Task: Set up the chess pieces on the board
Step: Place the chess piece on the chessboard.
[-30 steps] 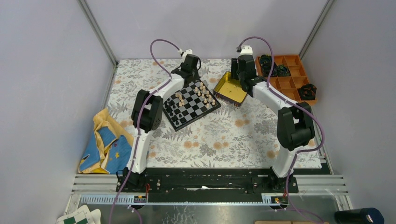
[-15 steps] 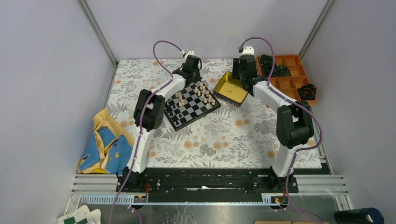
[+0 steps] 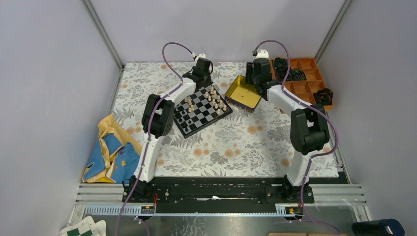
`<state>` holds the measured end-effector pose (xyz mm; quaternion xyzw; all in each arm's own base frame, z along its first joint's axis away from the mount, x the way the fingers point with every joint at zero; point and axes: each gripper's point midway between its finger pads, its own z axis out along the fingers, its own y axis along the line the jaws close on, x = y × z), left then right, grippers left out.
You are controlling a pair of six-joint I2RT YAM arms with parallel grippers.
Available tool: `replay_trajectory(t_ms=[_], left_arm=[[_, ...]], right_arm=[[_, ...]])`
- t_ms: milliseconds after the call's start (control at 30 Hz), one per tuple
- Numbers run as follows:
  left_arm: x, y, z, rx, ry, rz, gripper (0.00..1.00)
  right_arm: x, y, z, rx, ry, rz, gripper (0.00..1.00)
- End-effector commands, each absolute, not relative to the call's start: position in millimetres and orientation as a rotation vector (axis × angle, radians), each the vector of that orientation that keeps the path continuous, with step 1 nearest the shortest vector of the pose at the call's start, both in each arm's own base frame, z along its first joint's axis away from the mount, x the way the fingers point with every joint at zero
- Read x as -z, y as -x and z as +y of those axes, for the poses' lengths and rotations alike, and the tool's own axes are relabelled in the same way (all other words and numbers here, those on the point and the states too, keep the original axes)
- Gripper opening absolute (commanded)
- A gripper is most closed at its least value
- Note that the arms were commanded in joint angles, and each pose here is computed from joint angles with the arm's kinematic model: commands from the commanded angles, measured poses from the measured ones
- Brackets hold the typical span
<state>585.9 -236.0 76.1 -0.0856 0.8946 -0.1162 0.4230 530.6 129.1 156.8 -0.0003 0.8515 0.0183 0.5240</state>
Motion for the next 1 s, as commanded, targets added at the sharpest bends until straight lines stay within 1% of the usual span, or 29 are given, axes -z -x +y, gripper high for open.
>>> replay_trajectory(t_ms=[0,433,733,967], left_arm=[[-75,-589,-233,0.261,0.198,2.240,0.01],[-61,-579,-228,0.222,0.185,2.289,0.04],[-52,-576,-230,0.220,0.181,2.309,0.13],[-51,-576,-232,0.220,0.182,2.310,0.16]], right_arm=[[-186,-546,133,-0.097,-0.022,1.958,0.53],[-181,-547,134,-0.112,-0.027,1.967,0.53],[-181,-546,131,-0.114,-0.033,1.968,0.53],[-180,-544,132,-0.118,-0.031,1.973,0.53]])
